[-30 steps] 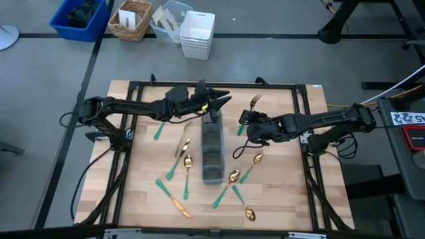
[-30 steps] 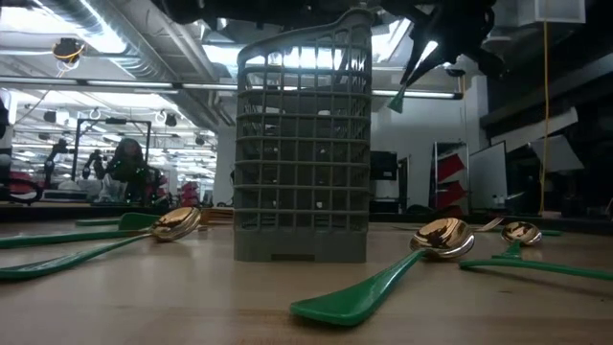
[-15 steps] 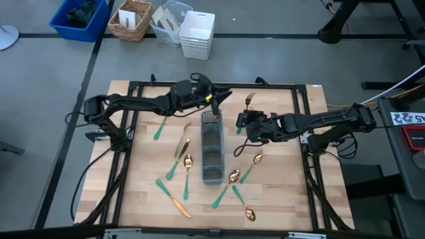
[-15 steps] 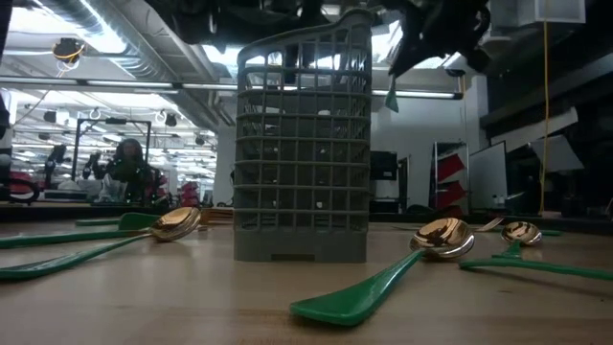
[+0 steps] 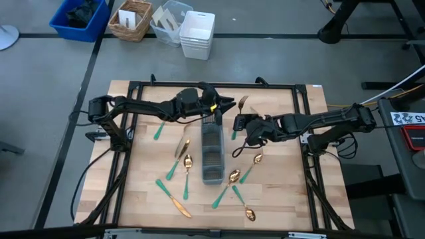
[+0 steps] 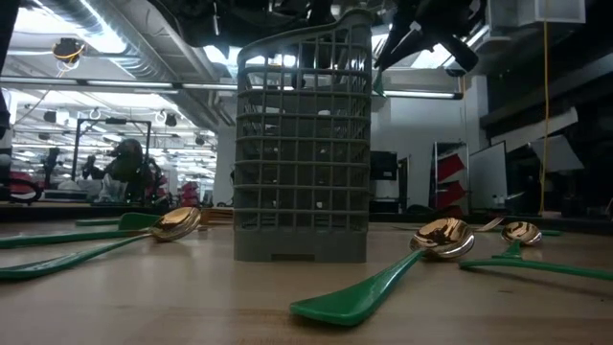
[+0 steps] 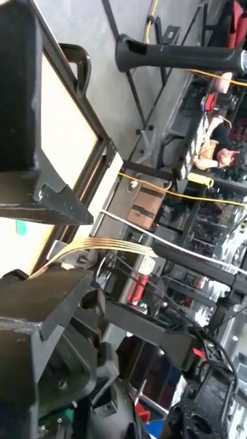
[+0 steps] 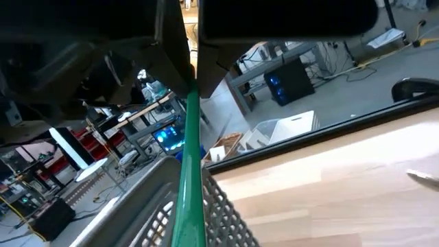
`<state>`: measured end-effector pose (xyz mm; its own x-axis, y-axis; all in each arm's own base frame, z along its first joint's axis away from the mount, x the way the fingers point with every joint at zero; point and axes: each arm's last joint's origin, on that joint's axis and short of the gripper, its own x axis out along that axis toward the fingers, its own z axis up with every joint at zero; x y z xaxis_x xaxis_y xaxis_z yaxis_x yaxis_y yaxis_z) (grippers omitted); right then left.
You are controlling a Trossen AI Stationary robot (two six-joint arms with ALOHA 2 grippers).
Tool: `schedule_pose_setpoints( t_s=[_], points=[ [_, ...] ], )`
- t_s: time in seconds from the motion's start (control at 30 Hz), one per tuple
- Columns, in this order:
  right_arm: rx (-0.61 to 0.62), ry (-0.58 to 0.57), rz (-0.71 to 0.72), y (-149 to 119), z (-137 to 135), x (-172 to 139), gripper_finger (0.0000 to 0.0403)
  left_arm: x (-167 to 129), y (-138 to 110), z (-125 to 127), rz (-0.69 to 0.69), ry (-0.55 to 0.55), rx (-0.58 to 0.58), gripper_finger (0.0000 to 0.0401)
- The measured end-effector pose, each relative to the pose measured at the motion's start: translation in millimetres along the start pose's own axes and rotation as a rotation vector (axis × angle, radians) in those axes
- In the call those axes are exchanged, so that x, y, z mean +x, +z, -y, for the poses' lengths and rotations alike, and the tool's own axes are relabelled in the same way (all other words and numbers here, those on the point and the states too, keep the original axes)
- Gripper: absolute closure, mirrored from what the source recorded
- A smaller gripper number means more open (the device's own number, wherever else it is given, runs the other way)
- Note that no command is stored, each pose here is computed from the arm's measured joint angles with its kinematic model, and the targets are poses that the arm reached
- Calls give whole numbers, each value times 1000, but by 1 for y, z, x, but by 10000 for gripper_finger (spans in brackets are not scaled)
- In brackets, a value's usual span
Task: Sort silverware
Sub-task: Put the green fork into the utensil rack
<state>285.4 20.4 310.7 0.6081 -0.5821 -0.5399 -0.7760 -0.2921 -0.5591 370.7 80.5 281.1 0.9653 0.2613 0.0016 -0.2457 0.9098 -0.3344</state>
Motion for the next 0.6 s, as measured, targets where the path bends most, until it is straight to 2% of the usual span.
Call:
schedule_pose_setpoints(
  t_s=[0.27,0.6],
  points=[
    [52,-68,18,-1,7,0,388,0,0,0,-3,2,-36,292],
    [57,-80,34,-1,8,0,388,1,-1,-1,-1,1,-50,292]
  ],
)
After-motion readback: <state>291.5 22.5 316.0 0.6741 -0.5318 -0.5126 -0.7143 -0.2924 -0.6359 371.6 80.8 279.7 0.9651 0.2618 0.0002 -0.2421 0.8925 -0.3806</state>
